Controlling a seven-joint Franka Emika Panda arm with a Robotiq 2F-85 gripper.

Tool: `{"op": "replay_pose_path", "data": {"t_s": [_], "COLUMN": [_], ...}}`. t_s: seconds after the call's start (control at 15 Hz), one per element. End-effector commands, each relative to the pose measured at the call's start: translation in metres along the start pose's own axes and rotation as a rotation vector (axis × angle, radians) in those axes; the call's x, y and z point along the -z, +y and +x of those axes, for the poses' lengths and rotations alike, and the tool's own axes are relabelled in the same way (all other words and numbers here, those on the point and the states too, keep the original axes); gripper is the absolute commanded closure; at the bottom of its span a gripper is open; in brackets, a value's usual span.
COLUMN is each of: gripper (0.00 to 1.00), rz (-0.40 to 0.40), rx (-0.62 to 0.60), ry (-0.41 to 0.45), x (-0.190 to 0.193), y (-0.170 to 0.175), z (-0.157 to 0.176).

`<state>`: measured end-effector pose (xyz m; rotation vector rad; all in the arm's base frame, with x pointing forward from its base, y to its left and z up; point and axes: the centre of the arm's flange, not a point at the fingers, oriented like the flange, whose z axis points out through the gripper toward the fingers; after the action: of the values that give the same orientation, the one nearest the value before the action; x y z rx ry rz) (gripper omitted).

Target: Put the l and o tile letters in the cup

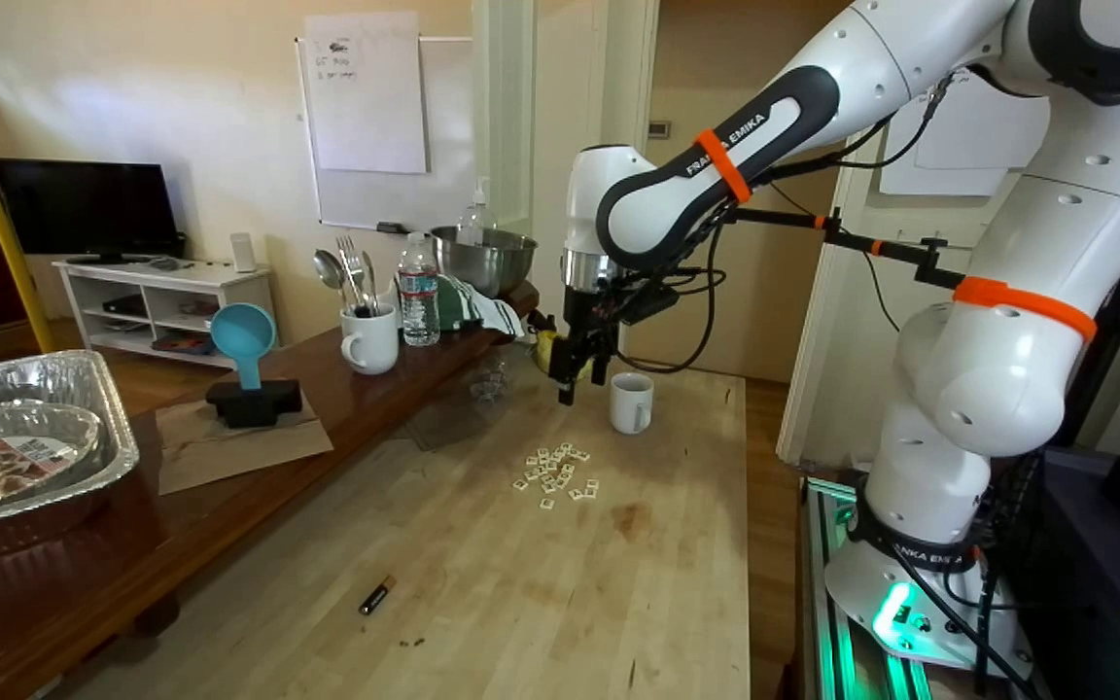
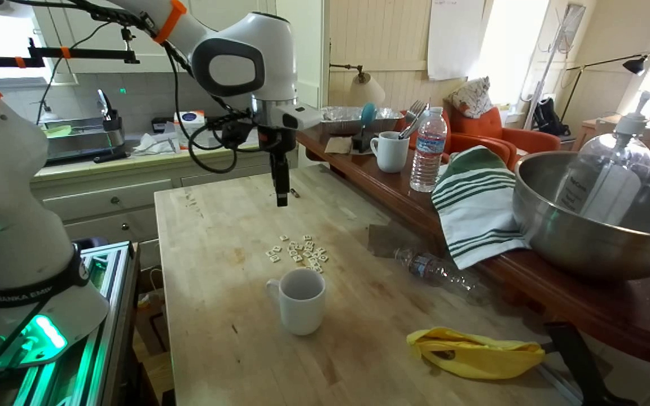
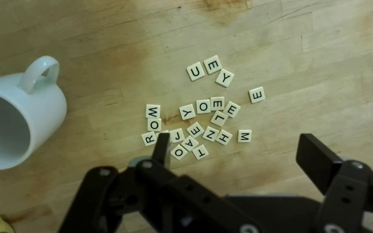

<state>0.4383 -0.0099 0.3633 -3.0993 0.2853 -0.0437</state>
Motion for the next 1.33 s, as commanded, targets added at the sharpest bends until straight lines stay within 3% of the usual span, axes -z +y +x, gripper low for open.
{"op": "replay_pose_path", "data": {"t_s": [0.0,0.13,0.2,0.27,0.4,0.6,0.67,0.8,0.93,1.13,1.2,1.27], "gripper": [0.00,0.00,0.17,0.26,0.19,0.26,0.34,0.28,0.31,0.38,0.50,0.57], "rz": [0.045,0.047,0.042,0.036,0.028,0.013,0.008,-0.002,-0.017,-0.035,-0.036,-0.035], "rx": [-0.193,-0.277,-0.305,-0.332,-0.374,-0.421,-0.430,-0.448,-0.468,-0.496,-0.506,-0.511], "ry": [-0.027,-0.051,-0.047,-0.040,-0.030,-0.009,0.001,0.015,0.026,0.031,0.028,0.027], "x": [-0.029,-0.042,-0.049,-0.054,-0.064,-0.078,-0.084,-0.095,-0.105,-0.115,-0.118,-0.121], "y": [0.006,0.009,0.010,0.012,0.013,0.013,0.011,0.008,0.006,0.005,0.003,0.001], "z": [0.008,0.008,0.008,0.010,0.015,0.023,0.025,0.027,0.028,0.029,0.030,0.030]}}
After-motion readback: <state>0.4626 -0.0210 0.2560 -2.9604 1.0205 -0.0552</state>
